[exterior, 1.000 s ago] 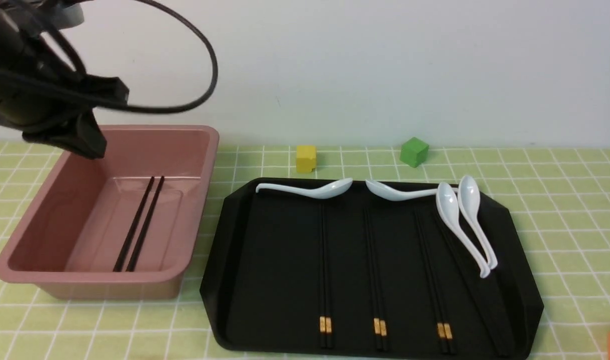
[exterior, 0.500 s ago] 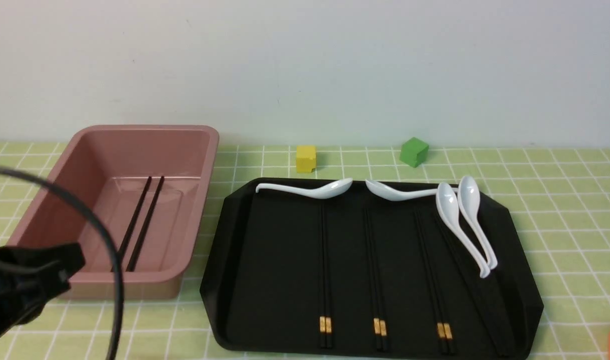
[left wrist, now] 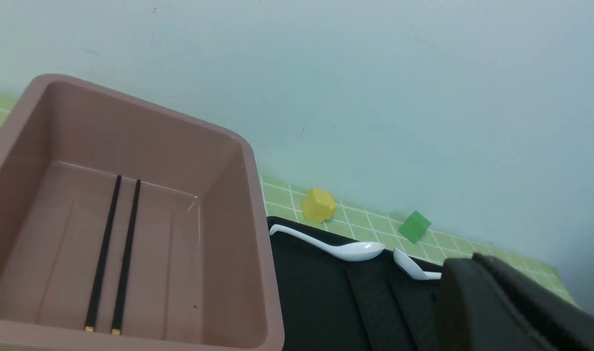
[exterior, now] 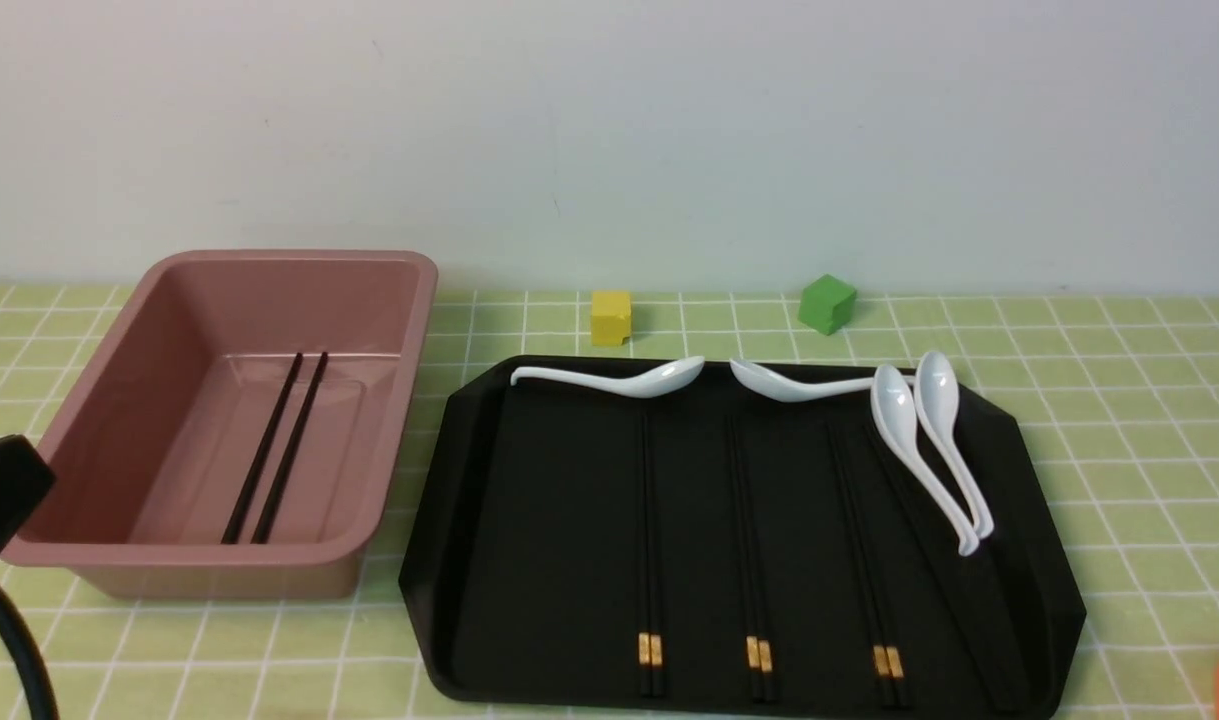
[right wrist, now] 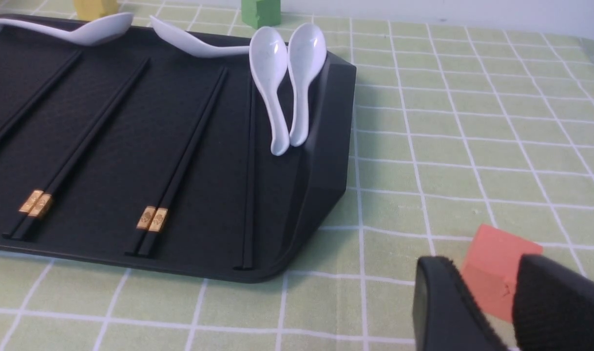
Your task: On green tablecloth take chopsticks from black tray and put them in box.
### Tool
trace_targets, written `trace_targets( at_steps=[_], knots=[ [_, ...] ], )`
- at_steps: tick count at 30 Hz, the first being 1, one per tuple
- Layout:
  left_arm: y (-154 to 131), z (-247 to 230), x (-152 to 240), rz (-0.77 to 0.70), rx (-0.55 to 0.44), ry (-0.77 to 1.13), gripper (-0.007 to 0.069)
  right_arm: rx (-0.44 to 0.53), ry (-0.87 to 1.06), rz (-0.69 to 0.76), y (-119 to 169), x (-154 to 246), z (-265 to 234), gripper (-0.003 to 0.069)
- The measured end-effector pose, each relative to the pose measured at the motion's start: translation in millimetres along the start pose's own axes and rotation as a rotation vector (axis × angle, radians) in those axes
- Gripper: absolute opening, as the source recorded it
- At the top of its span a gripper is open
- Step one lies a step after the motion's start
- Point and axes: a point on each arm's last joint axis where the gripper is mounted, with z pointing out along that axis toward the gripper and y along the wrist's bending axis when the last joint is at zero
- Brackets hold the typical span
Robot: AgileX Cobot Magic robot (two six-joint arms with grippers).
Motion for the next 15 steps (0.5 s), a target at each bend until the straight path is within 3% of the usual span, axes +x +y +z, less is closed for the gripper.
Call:
trace_targets(
  at_steps=[15],
  knots=[
    [0.3, -0.5, 0.7, -0.001, 0.001, -0.001, -0.0006, 0.0, 0.0, -0.002, 0.0, 0.0, 0.0, 0.024]
  ],
)
